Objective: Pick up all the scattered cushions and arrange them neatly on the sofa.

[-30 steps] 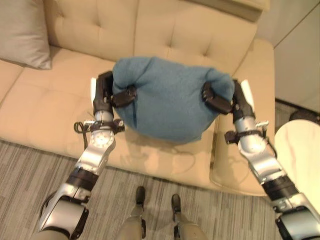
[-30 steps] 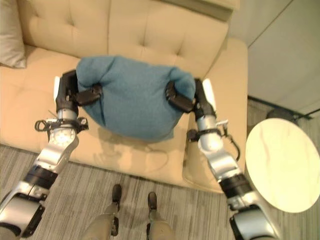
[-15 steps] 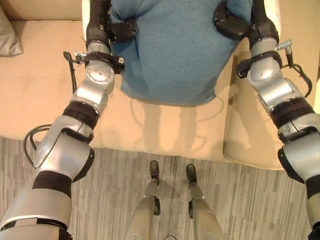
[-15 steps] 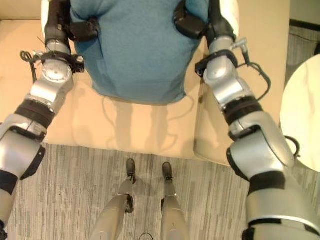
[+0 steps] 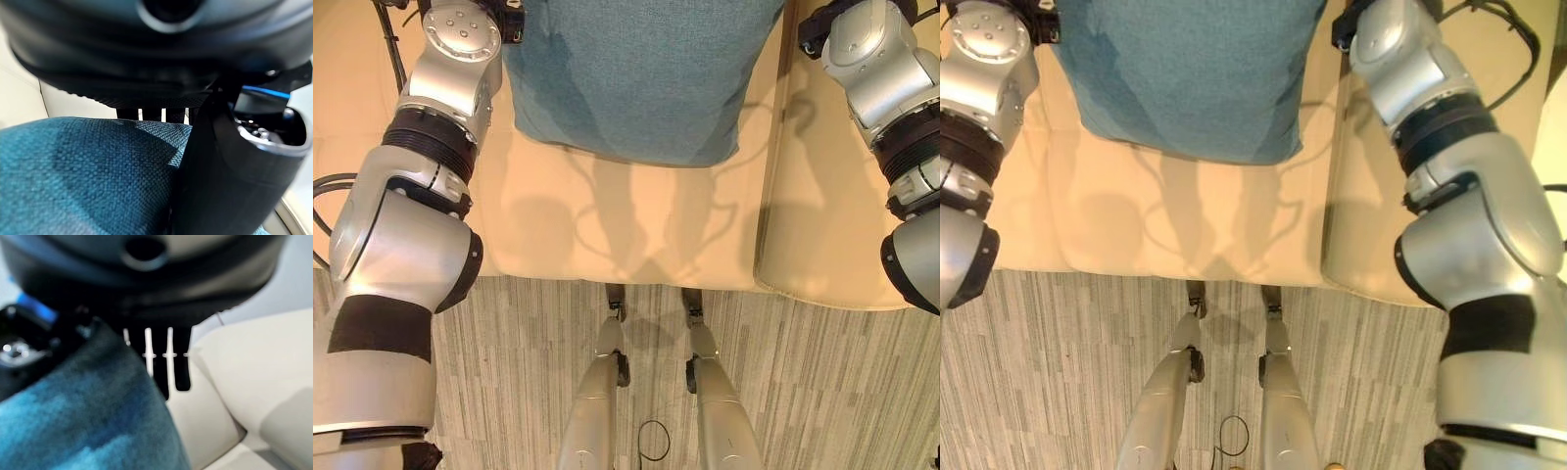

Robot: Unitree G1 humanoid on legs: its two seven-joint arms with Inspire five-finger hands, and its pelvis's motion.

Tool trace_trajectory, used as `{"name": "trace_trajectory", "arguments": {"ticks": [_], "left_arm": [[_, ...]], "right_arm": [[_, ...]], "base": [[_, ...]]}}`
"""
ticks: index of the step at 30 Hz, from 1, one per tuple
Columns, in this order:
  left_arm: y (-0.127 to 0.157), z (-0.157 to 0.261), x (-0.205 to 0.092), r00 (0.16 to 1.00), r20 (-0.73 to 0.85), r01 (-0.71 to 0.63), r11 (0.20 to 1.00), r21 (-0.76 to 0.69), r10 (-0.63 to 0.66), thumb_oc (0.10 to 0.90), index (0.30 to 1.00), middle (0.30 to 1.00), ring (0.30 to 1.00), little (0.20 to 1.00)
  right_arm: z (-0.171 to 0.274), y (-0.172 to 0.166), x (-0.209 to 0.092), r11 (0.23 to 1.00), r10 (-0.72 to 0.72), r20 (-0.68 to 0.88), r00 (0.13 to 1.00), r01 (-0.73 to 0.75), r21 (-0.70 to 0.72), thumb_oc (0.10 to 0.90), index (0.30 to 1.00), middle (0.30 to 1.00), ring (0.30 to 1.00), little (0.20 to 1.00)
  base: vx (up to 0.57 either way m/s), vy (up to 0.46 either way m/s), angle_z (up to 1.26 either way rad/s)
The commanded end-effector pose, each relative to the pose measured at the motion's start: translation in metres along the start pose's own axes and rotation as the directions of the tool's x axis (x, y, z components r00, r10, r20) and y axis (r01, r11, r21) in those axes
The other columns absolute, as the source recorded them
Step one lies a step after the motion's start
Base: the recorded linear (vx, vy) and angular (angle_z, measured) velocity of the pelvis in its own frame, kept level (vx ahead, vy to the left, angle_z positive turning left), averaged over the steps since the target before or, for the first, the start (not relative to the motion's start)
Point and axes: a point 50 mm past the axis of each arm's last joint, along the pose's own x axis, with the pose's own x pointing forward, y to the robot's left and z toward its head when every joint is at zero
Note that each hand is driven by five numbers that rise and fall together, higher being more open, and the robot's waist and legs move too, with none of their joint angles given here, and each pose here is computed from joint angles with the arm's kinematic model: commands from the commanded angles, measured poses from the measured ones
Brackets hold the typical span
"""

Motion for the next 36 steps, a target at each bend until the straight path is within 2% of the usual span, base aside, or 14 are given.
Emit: {"name": "trace_trajectory", "arguments": {"ticks": [1,8,11,12,14,19,22,27,36], "left_arm": [[0.039,0.047,0.015,0.968,0.187,-0.170,0.985,-0.011,0.169,0.400,0.300,0.300,0.300,0.300],[0.041,0.052,0.015,0.962,0.218,-0.161,0.987,-0.025,0.163,0.400,0.300,0.300,0.300,0.300],[0.036,0.038,0.010,0.970,0.201,-0.139,0.990,-0.024,0.141,0.400,0.300,0.300,0.300,0.300],[0.034,0.028,0.005,0.973,0.185,-0.129,0.989,-0.073,0.140,0.400,0.300,0.300,0.300,0.300],[0.037,0.018,0.001,0.975,0.172,-0.127,0.987,-0.095,0.142,0.400,0.300,0.300,0.300,0.300],[0.051,0.000,-0.002,0.979,0.146,-0.142,0.989,-0.029,0.145,0.400,0.300,0.300,0.300,0.300],[0.075,-0.007,-0.003,0.972,0.149,-0.191,0.981,0.037,0.183,0.400,0.300,0.300,0.300,0.300],[0.068,-0.012,-0.008,0.976,0.163,-0.160,0.984,0.073,0.147,0.400,0.300,0.300,0.300,0.300],[0.069,0.002,-0.003,0.968,0.220,-0.154,0.977,0.149,0.119,0.400,0.300,0.300,0.300,0.300]], "right_arm": [[0.026,-0.044,0.018,0.975,-0.224,0.079,0.971,0.224,0.006,0.400,0.300,0.300,0.300,0.300],[0.036,-0.048,0.018,0.971,-0.236,0.119,0.964,0.231,0.053,0.400,0.300,0.300,0.300,0.300],[0.035,-0.038,0.014,0.977,-0.207,0.125,0.970,0.197,0.082,0.400,0.300,0.300,0.300,0.300],[0.037,-0.032,0.009,0.971,-0.204,0.127,0.971,0.185,0.150,0.400,0.300,0.300,0.300,0.300],[0.030,-0.031,0.005,0.964,-0.214,0.121,0.969,0.190,0.185,0.400,0.300,0.300,0.300,0.300],[0.007,-0.046,0.001,0.947,-0.266,0.071,0.961,0.247,0.204,0.400,0.300,0.300,0.300,0.300],[-0.012,-0.052,-0.005,0.947,-0.267,0.034,0.963,0.256,0.196,0.400,0.300,0.300,0.300,0.300],[-0.021,-0.037,-0.014,0.956,-0.202,0.011,0.979,0.195,0.219,0.400,0.300,0.300,0.300,0.300],[-0.032,-0.040,-0.016,0.957,-0.188,-0.006,0.982,0.184,0.224,0.400,0.300,0.300,0.300,0.300]], "base": [[0.02,-0.013,0.05],[0.04,-0.029,0.03],[0.02,-0.088,-0.03],[0.04,-0.120,-0.01],[0.03,-0.167,-0.07],[0.02,-0.158,0.17],[0.21,0.035,0.15],[0.25,0.197,-0.25],[0.12,0.138,-0.04]]}}
